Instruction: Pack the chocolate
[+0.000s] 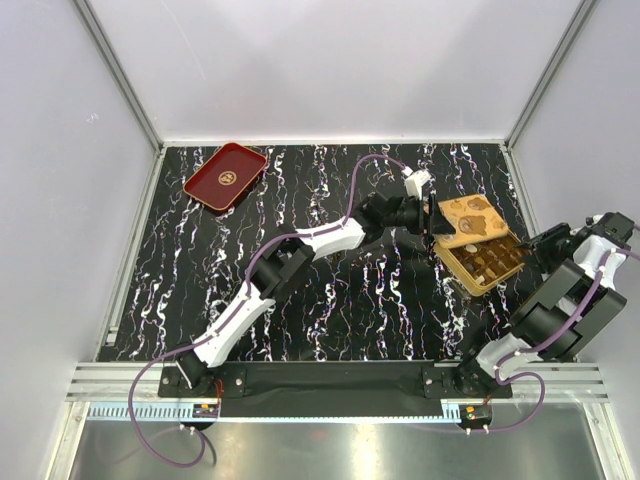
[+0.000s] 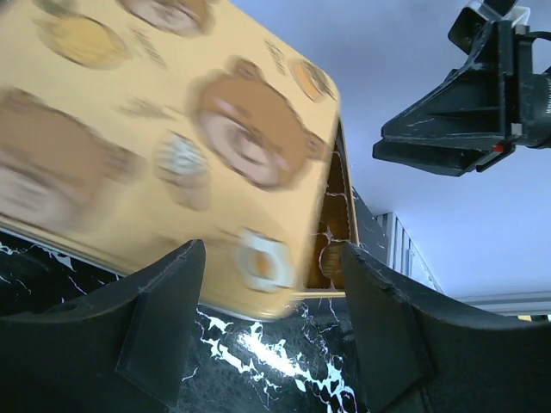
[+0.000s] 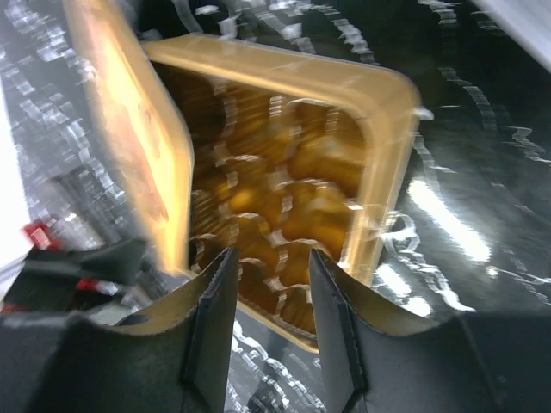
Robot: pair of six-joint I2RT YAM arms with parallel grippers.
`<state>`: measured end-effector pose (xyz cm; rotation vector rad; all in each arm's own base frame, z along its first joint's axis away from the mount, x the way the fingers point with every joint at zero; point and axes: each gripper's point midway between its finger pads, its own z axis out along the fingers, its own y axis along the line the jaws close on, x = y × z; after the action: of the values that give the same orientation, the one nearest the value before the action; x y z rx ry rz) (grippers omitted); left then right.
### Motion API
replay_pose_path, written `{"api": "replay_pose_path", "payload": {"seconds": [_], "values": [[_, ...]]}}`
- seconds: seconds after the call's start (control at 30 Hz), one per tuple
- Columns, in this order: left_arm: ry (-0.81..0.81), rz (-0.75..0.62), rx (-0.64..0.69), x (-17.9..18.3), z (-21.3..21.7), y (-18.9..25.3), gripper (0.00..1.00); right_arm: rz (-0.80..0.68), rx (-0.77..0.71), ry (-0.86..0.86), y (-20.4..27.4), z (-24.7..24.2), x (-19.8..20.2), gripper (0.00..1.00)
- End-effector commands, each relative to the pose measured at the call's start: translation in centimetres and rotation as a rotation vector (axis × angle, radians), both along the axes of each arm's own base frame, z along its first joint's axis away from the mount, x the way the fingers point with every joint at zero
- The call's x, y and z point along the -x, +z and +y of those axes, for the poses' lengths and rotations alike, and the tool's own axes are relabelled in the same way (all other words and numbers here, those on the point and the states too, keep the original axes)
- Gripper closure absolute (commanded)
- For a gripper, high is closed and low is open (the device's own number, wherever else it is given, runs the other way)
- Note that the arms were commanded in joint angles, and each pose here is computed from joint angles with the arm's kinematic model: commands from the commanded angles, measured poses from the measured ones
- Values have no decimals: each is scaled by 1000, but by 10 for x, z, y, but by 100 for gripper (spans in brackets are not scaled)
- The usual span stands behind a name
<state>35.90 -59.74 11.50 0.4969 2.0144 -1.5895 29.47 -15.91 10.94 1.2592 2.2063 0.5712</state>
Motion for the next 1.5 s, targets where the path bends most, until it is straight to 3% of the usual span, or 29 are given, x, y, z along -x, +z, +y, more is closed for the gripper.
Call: {"api": "replay_pose_path", "payload": {"seconds": [0.0,0.3,0.53,0.63,0.83,1.47], "values": [[-14,-82,54,3,-2,24,31,111,60,-102,-13,-25,12,54],[3,-94,34,-2,-1,18,31,21,17,-189,3,-19,-3,52],[5,-71,38,-2,-2,10,31,-49,122,-183,21,10,-32,48],[7,-73,32,-3,-1,8,31,-80,98,-191,24,20,-46,47],[3,-57,39,-1,-2,3,31,-79,47,-119,8,55,-74,47],[2,-61,58,4,-1,12,32,-126,-26,-138,-21,71,-91,50]]}}
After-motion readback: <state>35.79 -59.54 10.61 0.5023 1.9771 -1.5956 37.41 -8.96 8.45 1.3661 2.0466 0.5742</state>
